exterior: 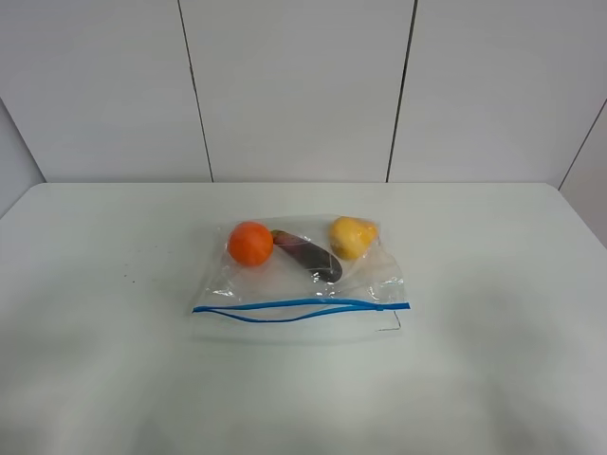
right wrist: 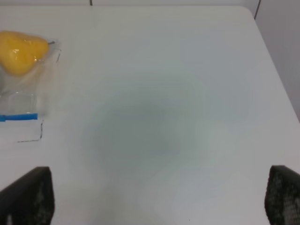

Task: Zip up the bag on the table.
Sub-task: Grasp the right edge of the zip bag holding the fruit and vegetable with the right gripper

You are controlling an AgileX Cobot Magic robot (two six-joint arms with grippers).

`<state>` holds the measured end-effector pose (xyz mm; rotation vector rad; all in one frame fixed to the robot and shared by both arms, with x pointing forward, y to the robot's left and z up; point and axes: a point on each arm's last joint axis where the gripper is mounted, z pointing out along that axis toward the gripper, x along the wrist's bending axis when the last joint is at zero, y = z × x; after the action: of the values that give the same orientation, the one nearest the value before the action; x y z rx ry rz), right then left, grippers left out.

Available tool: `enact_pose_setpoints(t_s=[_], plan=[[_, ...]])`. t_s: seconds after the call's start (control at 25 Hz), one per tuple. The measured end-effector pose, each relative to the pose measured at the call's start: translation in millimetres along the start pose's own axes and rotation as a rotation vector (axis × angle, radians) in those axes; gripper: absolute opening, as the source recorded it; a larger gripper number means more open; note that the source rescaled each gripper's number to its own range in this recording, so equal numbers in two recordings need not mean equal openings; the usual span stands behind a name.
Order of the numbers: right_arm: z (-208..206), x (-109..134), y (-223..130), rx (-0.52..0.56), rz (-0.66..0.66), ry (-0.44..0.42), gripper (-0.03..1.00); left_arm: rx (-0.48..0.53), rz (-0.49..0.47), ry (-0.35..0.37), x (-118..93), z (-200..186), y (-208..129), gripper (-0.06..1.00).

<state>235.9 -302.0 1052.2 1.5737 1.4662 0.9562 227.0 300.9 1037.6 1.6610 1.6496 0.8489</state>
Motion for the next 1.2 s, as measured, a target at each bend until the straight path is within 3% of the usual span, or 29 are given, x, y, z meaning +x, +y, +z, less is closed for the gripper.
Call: enact_pose_setpoints(t_s=[0.68,0.88,1.2], plan=[[-4.0,-0.1,11.8,0.006,-0.006,-0.005,1.00,0.000,0.000,0.000,0.0,0.0,0.0,1.00],[17.5,5.2,40.3,0.158,0.015,0.023,1.00,0.000,0.000,0.000,0.0,0.0,0.0,1.00],[121.2,28.1,60.2,0.487,0.069,0.163,1.00,0.000,0.000,-0.001,-0.1,0.0,0.0,1.00]])
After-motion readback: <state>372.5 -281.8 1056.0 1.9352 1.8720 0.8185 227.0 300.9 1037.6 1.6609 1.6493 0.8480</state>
